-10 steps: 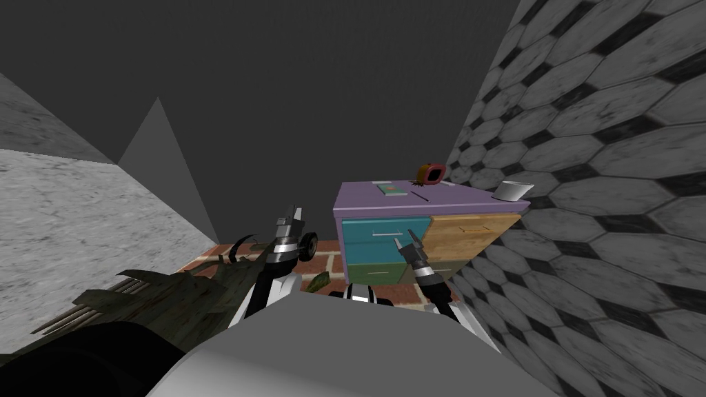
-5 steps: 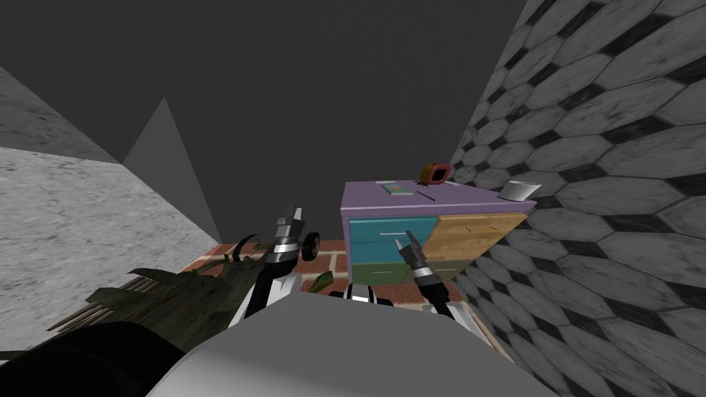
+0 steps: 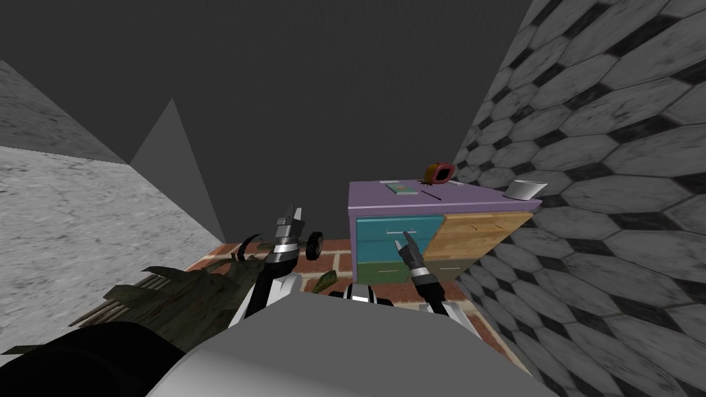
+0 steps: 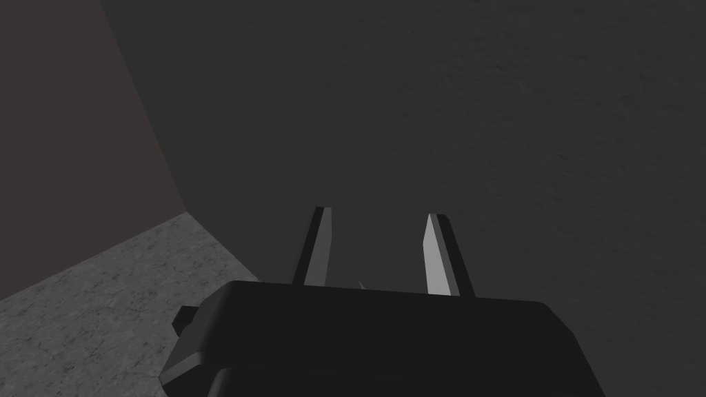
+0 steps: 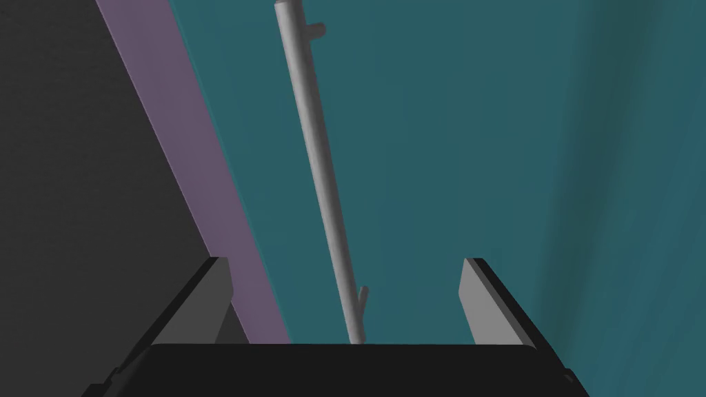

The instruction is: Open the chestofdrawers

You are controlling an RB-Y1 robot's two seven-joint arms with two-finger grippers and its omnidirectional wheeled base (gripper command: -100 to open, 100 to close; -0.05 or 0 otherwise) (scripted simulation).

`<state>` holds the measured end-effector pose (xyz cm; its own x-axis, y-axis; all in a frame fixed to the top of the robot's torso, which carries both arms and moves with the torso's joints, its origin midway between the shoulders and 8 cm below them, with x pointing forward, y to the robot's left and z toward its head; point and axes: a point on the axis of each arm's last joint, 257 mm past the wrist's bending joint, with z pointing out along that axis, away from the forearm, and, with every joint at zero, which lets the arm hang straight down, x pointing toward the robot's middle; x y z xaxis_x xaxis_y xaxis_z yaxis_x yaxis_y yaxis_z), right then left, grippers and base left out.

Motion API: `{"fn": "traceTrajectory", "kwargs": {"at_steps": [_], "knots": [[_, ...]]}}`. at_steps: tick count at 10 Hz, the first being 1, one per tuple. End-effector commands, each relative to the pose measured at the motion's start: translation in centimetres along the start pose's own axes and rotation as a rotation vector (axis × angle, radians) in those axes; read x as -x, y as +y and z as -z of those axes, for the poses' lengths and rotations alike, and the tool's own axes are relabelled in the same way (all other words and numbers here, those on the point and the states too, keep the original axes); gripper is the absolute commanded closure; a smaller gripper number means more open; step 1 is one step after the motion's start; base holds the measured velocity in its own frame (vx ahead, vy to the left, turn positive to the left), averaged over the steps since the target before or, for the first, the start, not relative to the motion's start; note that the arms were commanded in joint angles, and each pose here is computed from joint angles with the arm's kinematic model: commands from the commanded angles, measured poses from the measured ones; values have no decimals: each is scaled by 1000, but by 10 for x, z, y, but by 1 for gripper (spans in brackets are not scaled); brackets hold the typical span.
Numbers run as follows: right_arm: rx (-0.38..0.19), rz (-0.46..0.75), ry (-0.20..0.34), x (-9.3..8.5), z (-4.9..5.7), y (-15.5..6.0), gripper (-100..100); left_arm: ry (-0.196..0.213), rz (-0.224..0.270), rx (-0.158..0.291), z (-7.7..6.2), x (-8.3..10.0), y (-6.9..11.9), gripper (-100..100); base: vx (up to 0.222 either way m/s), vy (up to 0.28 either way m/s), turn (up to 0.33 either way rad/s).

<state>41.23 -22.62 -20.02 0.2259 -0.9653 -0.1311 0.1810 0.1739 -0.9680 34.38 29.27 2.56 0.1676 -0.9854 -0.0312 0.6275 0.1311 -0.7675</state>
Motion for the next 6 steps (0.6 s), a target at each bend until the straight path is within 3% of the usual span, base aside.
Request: {"fn": "traceTrajectory", "kwargs": {"at_steps": [1, 6], "knots": [[7, 44, 20, -1, -1, 6, -100, 0, 0, 0, 0, 0, 0, 0, -16, 69, 3], [-3, 43, 87, 7, -7, 15, -100, 0, 0, 0, 0, 0, 0, 0, -19, 76, 2]]}}
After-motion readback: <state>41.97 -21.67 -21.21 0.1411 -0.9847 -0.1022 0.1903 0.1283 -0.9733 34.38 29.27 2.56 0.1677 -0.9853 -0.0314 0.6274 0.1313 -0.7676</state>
